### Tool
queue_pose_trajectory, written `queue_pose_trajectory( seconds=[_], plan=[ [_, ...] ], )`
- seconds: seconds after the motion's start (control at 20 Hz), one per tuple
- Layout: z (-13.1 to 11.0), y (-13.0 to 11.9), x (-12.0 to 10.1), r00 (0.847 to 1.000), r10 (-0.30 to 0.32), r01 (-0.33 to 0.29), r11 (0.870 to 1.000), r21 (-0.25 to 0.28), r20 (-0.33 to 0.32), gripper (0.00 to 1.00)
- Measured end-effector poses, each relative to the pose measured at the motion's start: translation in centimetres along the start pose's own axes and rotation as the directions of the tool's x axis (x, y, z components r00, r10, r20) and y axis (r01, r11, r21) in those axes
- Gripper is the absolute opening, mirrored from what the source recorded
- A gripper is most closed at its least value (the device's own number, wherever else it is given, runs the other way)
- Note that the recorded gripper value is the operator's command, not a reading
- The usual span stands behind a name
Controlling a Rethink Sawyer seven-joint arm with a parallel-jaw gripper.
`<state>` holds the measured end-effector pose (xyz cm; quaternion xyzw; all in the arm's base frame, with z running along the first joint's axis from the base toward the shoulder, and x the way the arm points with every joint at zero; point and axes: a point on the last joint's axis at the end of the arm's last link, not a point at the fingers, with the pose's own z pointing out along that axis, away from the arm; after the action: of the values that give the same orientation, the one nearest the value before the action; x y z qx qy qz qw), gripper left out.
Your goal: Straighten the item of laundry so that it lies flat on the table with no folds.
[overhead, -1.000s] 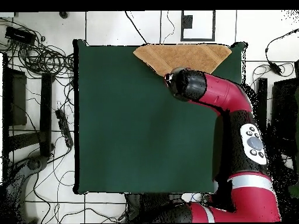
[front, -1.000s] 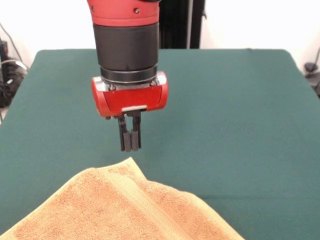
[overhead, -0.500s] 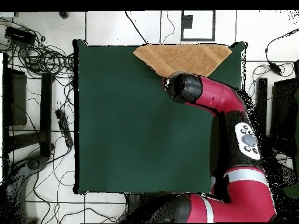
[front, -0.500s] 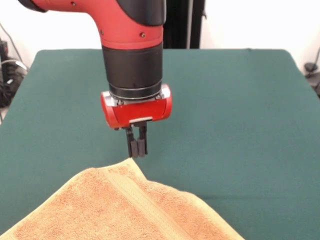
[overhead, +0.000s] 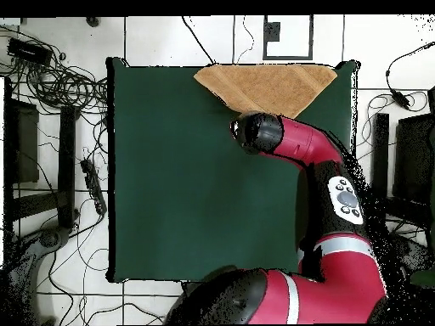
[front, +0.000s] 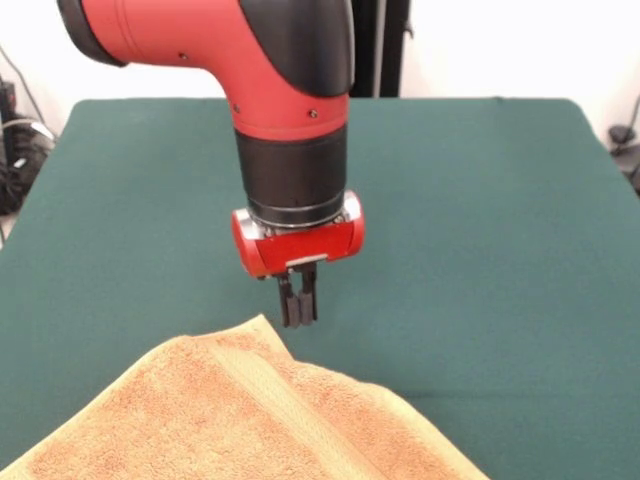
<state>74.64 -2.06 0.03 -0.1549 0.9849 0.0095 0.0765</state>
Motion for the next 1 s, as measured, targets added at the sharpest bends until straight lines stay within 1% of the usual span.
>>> queue_pose_trajectory(
  seconds=[0.35, 0.55, 0.75, 1.0],
  plan=[
    [2.6, 0.6, 1.3, 1.0, 0.001, -0.001, 1.0, -0.002, -0.013, 0.0],
    [3.4, 0.7, 1.8, 1.0, 0.002, -0.002, 1.0, -0.002, -0.018, 0.0],
    [3.6, 0.6, 2.0, 1.0, 0.003, -0.003, 1.0, 0.0, -0.019, 0.0],
    [3.1, 0.3, 1.8, 1.0, 0.003, -0.003, 1.0, 0.007, -0.014, 0.0]
  ],
)
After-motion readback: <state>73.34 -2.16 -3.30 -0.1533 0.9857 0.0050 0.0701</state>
